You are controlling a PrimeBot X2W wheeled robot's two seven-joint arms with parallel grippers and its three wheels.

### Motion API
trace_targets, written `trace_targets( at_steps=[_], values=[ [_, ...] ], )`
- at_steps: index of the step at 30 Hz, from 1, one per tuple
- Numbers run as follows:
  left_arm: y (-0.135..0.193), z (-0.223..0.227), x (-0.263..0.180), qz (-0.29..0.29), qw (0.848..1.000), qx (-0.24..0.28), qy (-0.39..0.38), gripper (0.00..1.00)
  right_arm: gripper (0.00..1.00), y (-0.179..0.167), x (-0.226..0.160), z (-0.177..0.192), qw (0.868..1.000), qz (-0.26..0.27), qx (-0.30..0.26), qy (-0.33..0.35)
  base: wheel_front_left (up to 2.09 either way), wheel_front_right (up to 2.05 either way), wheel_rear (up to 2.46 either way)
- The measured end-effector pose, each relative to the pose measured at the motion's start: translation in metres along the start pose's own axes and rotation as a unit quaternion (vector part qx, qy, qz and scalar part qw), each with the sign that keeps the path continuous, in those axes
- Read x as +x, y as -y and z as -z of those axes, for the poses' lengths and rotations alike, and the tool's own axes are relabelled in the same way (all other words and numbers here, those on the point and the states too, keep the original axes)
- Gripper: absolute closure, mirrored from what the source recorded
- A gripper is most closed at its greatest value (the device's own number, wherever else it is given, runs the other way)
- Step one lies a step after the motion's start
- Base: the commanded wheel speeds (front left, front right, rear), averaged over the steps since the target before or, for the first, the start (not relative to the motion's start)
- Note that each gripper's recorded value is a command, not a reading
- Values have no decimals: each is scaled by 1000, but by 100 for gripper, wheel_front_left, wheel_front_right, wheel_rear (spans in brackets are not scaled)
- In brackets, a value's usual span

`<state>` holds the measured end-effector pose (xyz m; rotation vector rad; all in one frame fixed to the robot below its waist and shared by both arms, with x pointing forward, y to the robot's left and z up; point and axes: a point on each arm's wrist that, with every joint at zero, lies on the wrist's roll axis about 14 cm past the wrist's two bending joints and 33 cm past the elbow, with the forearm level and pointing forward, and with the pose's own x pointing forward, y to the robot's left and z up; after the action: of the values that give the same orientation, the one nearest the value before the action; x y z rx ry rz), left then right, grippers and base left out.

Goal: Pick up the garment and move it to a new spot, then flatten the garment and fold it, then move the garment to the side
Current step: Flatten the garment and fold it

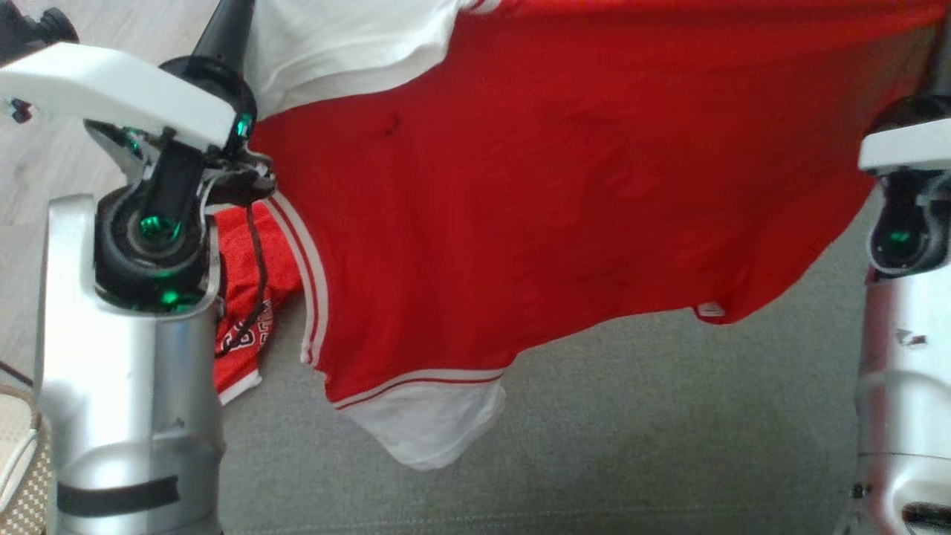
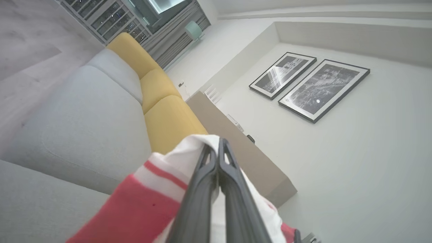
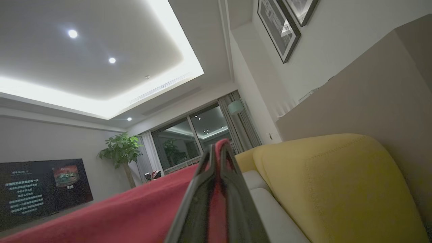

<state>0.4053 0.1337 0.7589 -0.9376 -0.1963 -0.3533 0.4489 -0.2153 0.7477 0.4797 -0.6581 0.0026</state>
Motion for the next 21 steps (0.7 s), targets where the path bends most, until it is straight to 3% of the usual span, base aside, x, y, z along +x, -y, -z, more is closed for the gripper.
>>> trace_targets(
  at_steps=[8, 12, 14, 17, 19, 21],
  values=[
    [-21, 37, 30, -52, 993, -74, -79, 100, 100, 8, 6, 60, 992, 1, -42, -118, 0, 0, 0],
    [-17, 57, 78, -51, 990, -31, -129, 100, 100, -8, 54, 79, 986, -12, -35, -160, 0, 0, 0],
    [-18, 46, 113, -47, 992, 22, -112, 100, 100, -24, 93, 69, 990, -33, -60, -126, 0, 0, 0],
    [-6, -1, 170, -18, 997, 78, -9, 100, 100, -45, 152, 28, 995, -57, -83, -10, 0, 0, 0],
    [6, -30, 200, 12, 993, 98, 65, 100, 100, -44, 178, 13, 996, -51, -68, 42, 0, 0, 0],
    [8, -37, 220, 40, 987, 116, 106, 100, 100, -27, 191, 25, 997, -31, -55, 50, 0, 0, 0]
  ],
)
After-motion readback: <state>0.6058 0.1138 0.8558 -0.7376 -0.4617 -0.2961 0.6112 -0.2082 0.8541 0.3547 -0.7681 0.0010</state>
